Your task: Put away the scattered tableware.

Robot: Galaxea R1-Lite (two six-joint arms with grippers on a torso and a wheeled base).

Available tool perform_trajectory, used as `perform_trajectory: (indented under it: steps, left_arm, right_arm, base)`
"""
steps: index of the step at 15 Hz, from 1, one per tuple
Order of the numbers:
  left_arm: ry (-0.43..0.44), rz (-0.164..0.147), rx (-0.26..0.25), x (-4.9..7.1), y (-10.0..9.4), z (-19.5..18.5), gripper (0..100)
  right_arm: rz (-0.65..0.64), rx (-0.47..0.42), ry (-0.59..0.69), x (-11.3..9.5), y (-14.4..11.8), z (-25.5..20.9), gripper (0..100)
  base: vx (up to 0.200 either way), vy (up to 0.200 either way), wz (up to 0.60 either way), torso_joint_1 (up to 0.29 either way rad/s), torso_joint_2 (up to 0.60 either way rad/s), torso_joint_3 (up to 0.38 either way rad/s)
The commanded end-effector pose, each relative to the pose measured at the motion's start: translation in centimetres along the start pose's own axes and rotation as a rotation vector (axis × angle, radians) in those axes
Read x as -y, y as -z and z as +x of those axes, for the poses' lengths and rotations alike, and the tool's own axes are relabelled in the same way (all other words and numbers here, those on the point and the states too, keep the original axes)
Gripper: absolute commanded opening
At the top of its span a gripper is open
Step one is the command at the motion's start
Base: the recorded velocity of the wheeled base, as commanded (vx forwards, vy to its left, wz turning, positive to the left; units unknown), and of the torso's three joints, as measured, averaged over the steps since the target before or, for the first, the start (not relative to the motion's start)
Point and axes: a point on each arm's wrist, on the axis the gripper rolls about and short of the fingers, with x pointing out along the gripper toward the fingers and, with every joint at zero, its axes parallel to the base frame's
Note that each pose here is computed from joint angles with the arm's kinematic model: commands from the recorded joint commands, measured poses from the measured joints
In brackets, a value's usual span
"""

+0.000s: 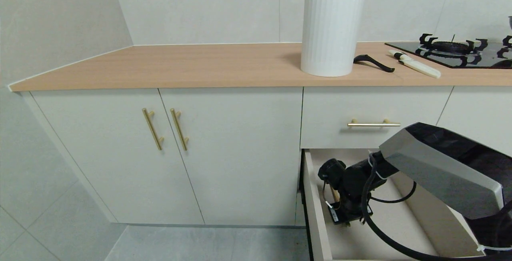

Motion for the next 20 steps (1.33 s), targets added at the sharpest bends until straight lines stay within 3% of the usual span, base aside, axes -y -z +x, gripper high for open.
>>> perform_trajectory:
  steps: [1,4,5,12,15,18,20]
  left_arm:
    - [0.0,0.0,-0.001,0.0,0.0,0.0,100]
    - [0.0,0.0,-0.001,0.0,0.0,0.0,100]
    - [0.0,0.0,-0.001,0.0,0.0,0.0,100]
    - [0.0,0.0,-0.001,0.0,0.0,0.0,100]
    - [0.0,0.0,-0.001,0.0,0.0,0.0,100]
    - [0.0,0.0,-0.001,0.0,0.0,0.0,100]
    - [0.0,0.0,-0.001,0.0,0.0,0.0,100]
  right_arm:
    - [-0.001,-0.003,0.001,0.0,0.1,0.1,0]
    - [-0.002,-0.004,0.003,-0.1,0.1,0.2,0]
    - [-0.002,-0.004,0.003,-0.1,0.1,0.2,100]
    - [0.005,0.025,0.023,0.2,-0.2,-0.8,100]
    - [0.044,0.139,0.034,1.2,-1.3,-4.7,100]
    - [0.095,0.264,0.14,2.8,-1.9,-8.4,100]
    - [0.16,0.354,0.133,5.5,-2.1,-12.8,100]
  base:
    - [0.0,0.0,0.0,0.0,0.0,0.0]
    - [0.0,0.0,0.0,0.0,0.0,0.0]
    - [0.0,0.0,0.0,0.0,0.0,0.0]
    - [0.0,0.0,0.0,0.0,0.0,0.0]
    - [0.0,0.0,0.0,0.0,0.0,0.0]
    - [0.0,0.0,0.0,0.0,0.0,0.0]
    - [0.0,0.0,0.0,0.0,0.0,0.0]
